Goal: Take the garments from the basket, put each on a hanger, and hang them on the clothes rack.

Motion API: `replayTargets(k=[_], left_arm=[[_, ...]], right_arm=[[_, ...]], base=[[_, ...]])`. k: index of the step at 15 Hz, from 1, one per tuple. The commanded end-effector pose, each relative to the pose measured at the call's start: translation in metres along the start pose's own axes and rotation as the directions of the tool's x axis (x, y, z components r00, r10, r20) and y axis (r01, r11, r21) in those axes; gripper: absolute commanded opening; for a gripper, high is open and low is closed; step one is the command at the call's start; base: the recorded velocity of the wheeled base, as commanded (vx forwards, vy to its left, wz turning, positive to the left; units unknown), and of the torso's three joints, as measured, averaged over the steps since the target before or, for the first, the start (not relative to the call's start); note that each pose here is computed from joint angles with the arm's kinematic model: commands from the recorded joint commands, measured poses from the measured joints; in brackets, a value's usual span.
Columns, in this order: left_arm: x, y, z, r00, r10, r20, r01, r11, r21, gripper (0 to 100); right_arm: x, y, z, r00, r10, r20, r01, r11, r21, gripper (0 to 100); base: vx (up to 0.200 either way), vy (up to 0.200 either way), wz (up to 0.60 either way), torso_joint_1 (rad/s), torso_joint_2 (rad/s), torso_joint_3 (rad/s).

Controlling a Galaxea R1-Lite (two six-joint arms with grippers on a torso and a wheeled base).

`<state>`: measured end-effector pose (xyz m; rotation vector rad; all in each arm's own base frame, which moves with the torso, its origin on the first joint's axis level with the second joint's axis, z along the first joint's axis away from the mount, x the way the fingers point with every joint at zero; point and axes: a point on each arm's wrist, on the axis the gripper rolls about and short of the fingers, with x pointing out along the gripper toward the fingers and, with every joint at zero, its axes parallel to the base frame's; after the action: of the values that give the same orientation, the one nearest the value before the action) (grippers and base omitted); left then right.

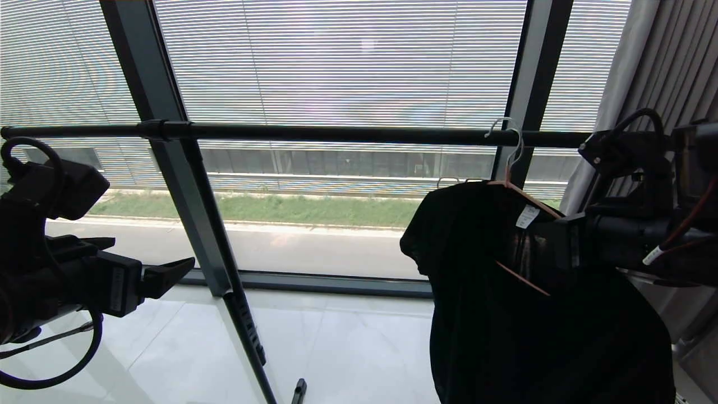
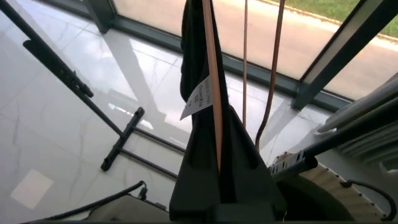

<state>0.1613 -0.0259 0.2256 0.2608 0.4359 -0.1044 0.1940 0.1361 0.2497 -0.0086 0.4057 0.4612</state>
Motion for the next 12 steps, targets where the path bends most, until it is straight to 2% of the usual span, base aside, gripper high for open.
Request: replayTargets(k=[1,5,6,9,12], left_arm=[[-0.001,0.0,0.0,1.0,0.001,0.004,-0.001,1.0,-0.001,100],[-0.001,0.0,0.0,1.0,0.0,0.003,0.0,1.0,-0.001,100],[-0.001,0.0,0.0,1.0,0.0,0.003,0.0,1.0,-0.001,100],[-0.001,0.0,0.001,1.0,0.001,0.004,-0.001,1.0,-0.001,100],[-0.001,0.0,0.0,1.0,0.0,0.003,0.0,1.0,-0.001,100]], right_arm=[[0.007,0.002,0.006,1.0,0.003,0.006,-0.003,1.0,0.0,0],[0.024,0.011,0.02,0.999,0.02,0.024,-0.02,1.0,0.004,0],[0.038,0.015,0.025,0.999,0.026,0.044,-0.026,1.0,0.005,0],[0.069,0.018,0.02,1.0,0.017,0.022,-0.017,1.0,0.019,0],[0.081,0.02,0.015,1.0,0.017,-0.006,-0.017,1.0,0.016,0]], base=[[0.0,0.0,0.0,0.0,0.0,0.0],[0.0,0.0,0.0,0.0,0.0,0.0],[0.0,0.0,0.0,0.0,0.0,0.0],[0.0,0.0,0.0,0.0,0.0,0.0],[0.0,0.0,0.0,0.0,0.0,0.0]])
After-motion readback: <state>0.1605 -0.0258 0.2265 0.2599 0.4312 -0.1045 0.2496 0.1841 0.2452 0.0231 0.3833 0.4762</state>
